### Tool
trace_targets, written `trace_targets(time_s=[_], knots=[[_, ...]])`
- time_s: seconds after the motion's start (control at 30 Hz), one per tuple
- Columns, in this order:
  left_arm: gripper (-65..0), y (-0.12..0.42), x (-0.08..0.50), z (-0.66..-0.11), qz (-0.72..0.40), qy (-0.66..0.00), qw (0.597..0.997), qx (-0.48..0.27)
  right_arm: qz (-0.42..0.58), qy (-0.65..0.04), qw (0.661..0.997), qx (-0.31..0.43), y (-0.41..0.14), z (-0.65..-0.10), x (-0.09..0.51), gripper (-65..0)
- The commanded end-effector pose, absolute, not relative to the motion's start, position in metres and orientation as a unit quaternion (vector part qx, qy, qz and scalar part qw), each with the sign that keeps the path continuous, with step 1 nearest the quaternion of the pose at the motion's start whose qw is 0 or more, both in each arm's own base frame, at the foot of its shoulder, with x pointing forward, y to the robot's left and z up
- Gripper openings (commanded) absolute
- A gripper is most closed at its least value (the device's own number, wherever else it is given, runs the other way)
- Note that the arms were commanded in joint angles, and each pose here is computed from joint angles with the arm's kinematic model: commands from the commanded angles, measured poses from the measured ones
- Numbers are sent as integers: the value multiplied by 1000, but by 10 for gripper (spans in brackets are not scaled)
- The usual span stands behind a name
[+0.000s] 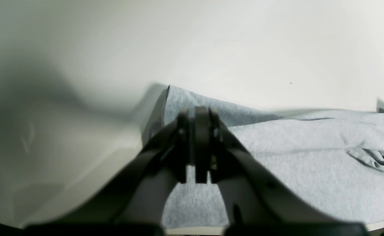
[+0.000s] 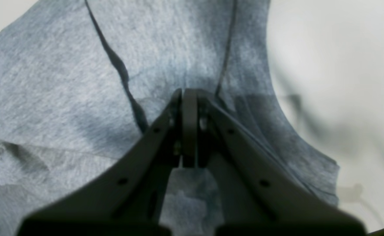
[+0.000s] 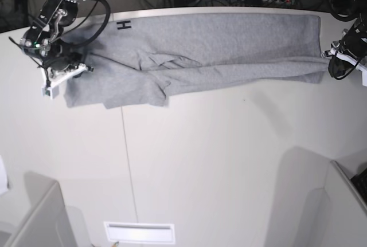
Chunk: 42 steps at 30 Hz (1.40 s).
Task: Fold the T-shirt properly
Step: 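Hold both ends of the folded strip and pull them apart, then drag the held grey strip toward the robot with both grippers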
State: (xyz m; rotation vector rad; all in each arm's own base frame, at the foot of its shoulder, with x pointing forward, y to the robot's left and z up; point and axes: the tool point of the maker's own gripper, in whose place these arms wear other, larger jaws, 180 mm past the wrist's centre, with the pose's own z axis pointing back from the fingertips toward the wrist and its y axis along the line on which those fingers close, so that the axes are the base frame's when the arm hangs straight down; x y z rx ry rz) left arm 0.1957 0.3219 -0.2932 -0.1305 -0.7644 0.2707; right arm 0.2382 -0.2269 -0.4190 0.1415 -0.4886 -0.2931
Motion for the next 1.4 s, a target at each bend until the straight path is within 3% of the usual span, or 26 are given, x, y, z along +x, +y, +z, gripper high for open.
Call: trace_targets(time_s=[0.0,0.07,0.1,0.4,0.47,0.67,1.37], knots=[[-650,324,201,-283,122,-388,912,-59,-145,-269,950,64,-233,-405,251,-539],[-650,324,201,-283,122,-388,912,-59,-146,-268,950,67,-232,-407,253,-422],[-650,324,201,-283,122,-388,912,-59,-145,-269,950,68,-231,-407,254,-393],[-650,324,201,-283,122,-388,912,-59,-144,-257,952,81,-225,-416,256,-389],[-650,324,201,-283,122,-388,912,-59,-143,-258,952,83,-223,-414,256,-423],[-650,324,202,-283,122,-389,911,-59,-125,-273,951,77,-220,-403,263,-650],[-650,324,183,-292,120,-361,923,-52,-102,-276,955,38,-233,-364,261,-650]])
